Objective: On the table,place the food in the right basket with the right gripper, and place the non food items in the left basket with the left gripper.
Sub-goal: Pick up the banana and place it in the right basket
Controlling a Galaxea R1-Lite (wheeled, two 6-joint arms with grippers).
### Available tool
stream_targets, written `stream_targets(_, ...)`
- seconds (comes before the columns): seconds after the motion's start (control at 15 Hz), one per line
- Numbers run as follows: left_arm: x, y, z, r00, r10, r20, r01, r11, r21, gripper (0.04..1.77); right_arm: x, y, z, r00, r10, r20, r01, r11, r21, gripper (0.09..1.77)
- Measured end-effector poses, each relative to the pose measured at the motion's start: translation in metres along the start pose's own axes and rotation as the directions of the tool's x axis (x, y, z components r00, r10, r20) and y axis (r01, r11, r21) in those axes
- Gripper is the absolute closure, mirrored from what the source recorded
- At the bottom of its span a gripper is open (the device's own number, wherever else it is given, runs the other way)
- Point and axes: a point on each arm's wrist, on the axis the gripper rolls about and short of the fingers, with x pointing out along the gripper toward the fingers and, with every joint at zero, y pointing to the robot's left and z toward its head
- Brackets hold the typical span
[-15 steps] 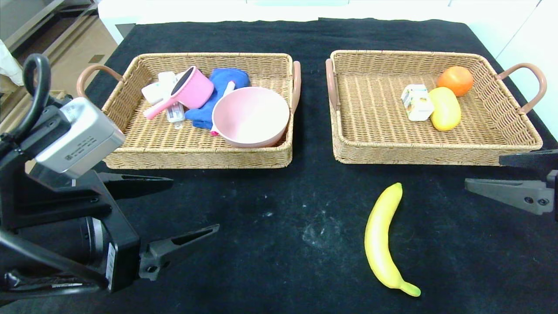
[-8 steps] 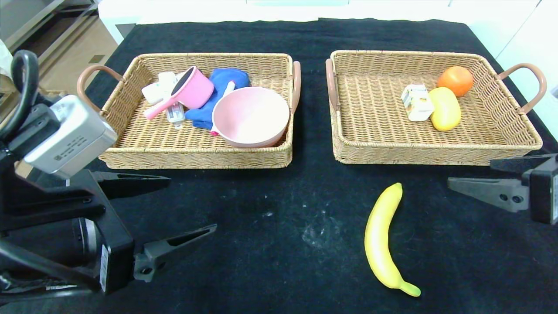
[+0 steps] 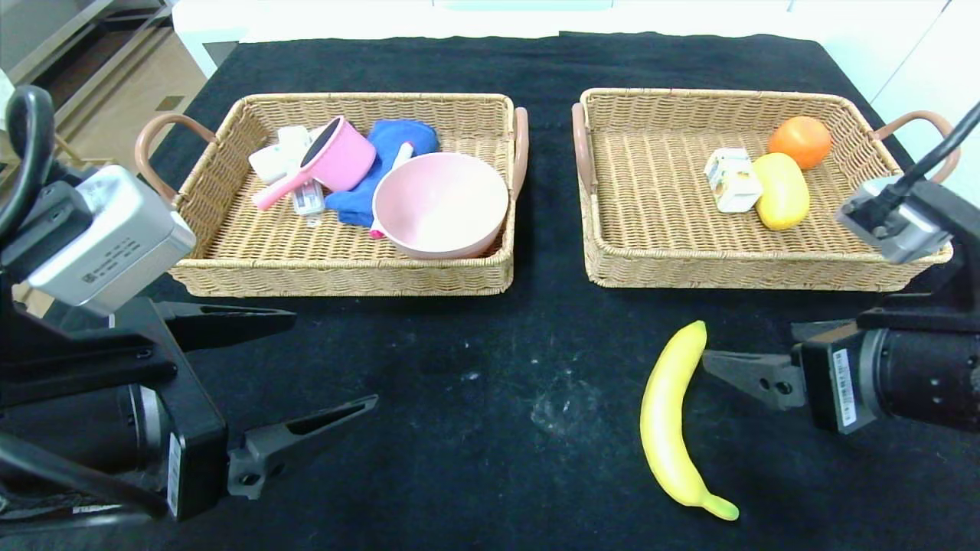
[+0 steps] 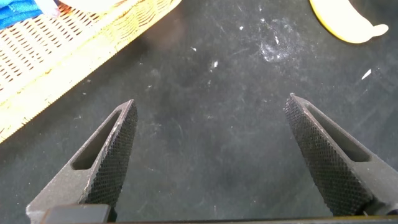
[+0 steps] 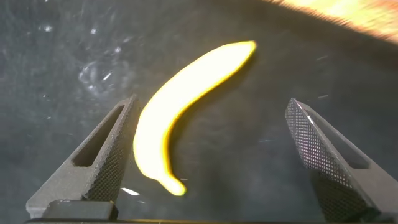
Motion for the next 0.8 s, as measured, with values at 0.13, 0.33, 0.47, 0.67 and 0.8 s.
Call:
stream_targets(0.13, 0.0, 0.0, 0.0, 1.0, 0.0, -0.001, 0.0, 1.0, 0.0, 0.09, 0.011, 0.011, -0.004, 0.999, -0.003, -0.034, 0.003, 1.0, 0.013, 0.15)
stream_targets(0.33, 0.001, 0.0, -0.002, 1.0, -0.001, -0.008, 0.001, 1.0, 0.001, 0.09, 0.025, 0.027, -0.01, 0.995, -0.032, -0.093, 0.037, 0.998, 0.059, 0.15)
stream_targets(0.47, 0.002, -0.001, -0.003, 1.0, -0.002, -0.013, 0.002, 1.0, 0.001, 0.09, 0.033, 0.035, -0.013, 0.989, -0.037, -0.146, 0.049, 0.995, 0.083, 0.15)
stream_targets(0.67, 0.002, -0.001, -0.003, 1.0, -0.003, -0.014, 0.003, 1.0, 0.001, 0.09, 0.048, 0.043, -0.016, 0.978, -0.066, -0.199, 0.088, 0.991, 0.101, 0.15)
stream_targets(0.8, 0.002, -0.001, -0.003, 1.0, -0.003, -0.015, 0.003, 1.0, 0.001, 0.09, 0.056, 0.048, -0.02, 0.972, -0.072, -0.222, 0.094, 0.991, 0.093, 0.15)
